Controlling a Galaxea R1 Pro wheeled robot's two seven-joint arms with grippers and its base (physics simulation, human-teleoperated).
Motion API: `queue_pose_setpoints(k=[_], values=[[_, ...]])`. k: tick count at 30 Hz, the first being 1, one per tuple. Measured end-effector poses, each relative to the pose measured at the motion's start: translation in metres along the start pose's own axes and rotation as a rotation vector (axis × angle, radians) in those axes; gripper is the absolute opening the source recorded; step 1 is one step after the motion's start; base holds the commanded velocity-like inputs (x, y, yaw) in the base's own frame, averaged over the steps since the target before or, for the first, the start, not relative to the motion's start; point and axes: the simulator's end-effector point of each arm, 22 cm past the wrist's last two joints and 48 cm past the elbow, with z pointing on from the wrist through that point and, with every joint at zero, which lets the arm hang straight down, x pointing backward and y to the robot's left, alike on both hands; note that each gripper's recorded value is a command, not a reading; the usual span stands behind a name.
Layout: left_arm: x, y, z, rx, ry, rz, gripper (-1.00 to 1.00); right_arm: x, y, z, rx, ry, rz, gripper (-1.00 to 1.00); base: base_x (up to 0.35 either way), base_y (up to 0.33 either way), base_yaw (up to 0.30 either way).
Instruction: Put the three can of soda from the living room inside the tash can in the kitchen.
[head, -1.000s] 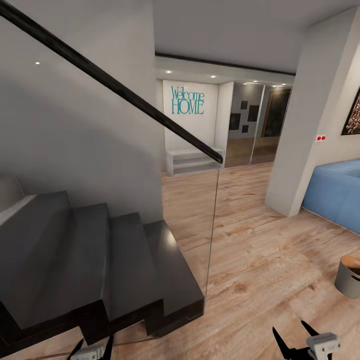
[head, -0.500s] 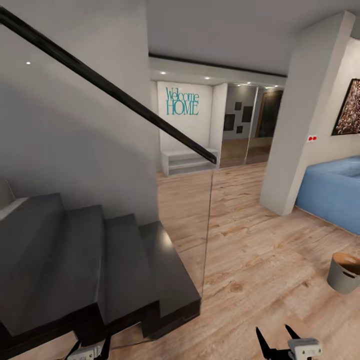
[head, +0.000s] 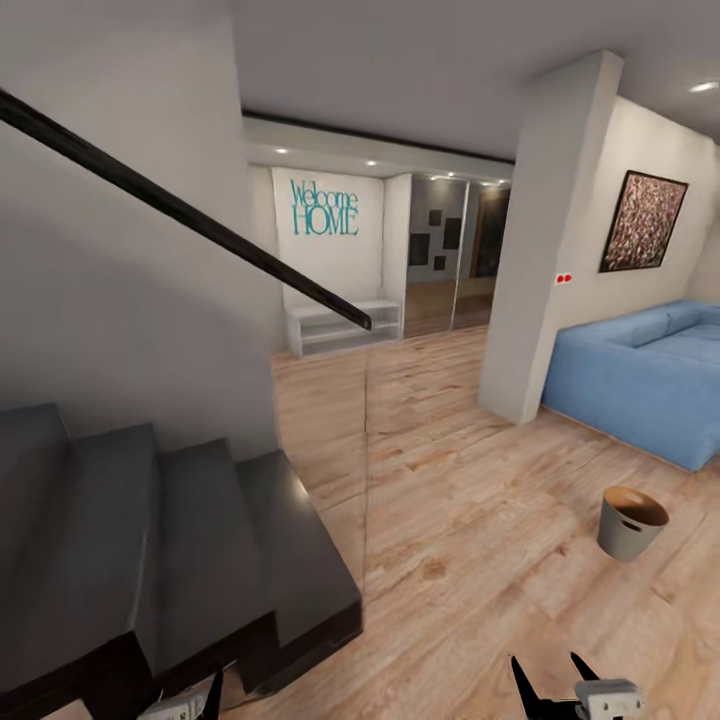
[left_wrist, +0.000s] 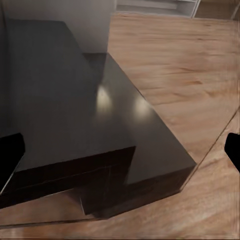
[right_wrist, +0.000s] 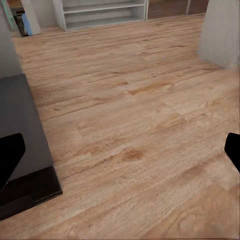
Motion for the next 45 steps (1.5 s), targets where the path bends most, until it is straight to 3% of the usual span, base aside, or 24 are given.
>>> queue_pose_setpoints(k=[12, 35, 45], values=[[0.023, 0.003, -0.008, -0.01, 0.052, 0.002, 1.0, 0.002, 0.001, 0.0, 0.0, 0.001, 0.003, 1.0, 0.0, -0.286, -0.136], [0.024, 0.003, -0.008, -0.01, 0.053, 0.003, 1.0, 0.007, 0.003, -0.001, -0.002, 0.01, 0.008, 1.0, 0.0, -0.316, -0.003], [0.024, 0.004, -0.008, -0.012, 0.052, 0.002, 1.0, 0.011, 0.016, 0.0, -0.031, 0.02, 0.009, 1.0, 0.0, -0.322, 0.0]])
